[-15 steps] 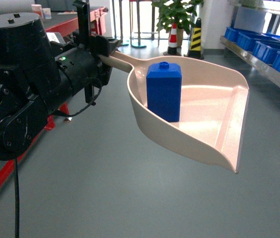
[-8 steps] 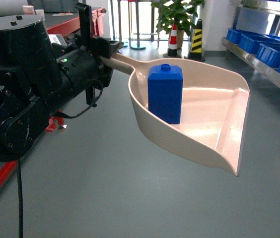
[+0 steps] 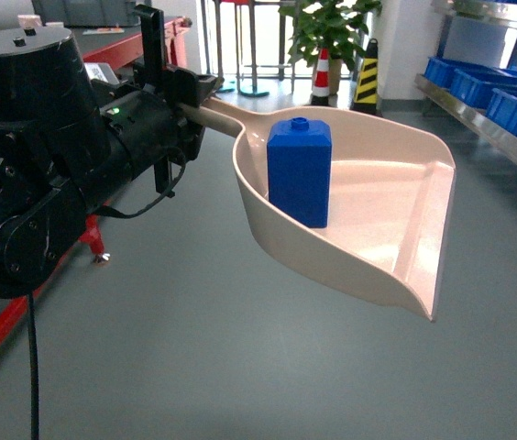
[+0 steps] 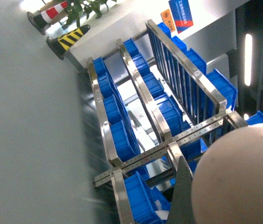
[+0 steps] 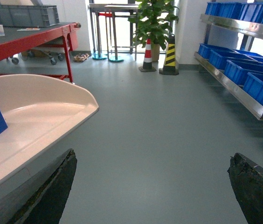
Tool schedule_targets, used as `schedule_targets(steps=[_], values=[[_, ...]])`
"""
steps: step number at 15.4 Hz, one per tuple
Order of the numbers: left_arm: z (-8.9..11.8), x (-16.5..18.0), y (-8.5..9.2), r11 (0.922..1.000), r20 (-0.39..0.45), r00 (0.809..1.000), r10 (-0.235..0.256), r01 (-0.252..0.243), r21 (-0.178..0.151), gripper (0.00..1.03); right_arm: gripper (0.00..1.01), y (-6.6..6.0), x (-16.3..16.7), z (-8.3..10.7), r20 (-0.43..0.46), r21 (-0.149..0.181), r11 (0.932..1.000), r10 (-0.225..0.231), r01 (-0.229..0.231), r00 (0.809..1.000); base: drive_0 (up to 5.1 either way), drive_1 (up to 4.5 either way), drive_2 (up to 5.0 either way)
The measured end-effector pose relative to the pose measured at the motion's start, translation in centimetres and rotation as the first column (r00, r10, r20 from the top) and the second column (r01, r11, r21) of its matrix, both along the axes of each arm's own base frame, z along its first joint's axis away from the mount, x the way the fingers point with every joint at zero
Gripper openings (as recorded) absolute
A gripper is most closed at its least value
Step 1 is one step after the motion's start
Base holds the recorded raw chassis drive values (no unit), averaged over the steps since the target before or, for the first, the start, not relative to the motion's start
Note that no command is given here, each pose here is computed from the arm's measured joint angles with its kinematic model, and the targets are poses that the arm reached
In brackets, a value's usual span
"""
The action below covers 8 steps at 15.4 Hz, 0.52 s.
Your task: Place part in tray to right shelf
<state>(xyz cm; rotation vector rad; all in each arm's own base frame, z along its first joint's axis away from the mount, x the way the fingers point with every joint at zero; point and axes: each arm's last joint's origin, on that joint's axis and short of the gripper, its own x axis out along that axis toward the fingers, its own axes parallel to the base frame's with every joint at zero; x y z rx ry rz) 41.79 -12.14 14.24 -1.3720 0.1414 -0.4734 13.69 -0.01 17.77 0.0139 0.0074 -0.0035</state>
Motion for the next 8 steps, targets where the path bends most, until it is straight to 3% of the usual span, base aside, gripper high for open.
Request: schedule_targets(steps=[8], values=[[0.01,0.00,0.00,1.0000,0.001,1.000,-0.002,0.002,0.000,0.13,0.98,0.00,-0.01,0.04,0.004,0.000,1.0000,0.000,0.000,1.000,0.0,4.28,-4.3]])
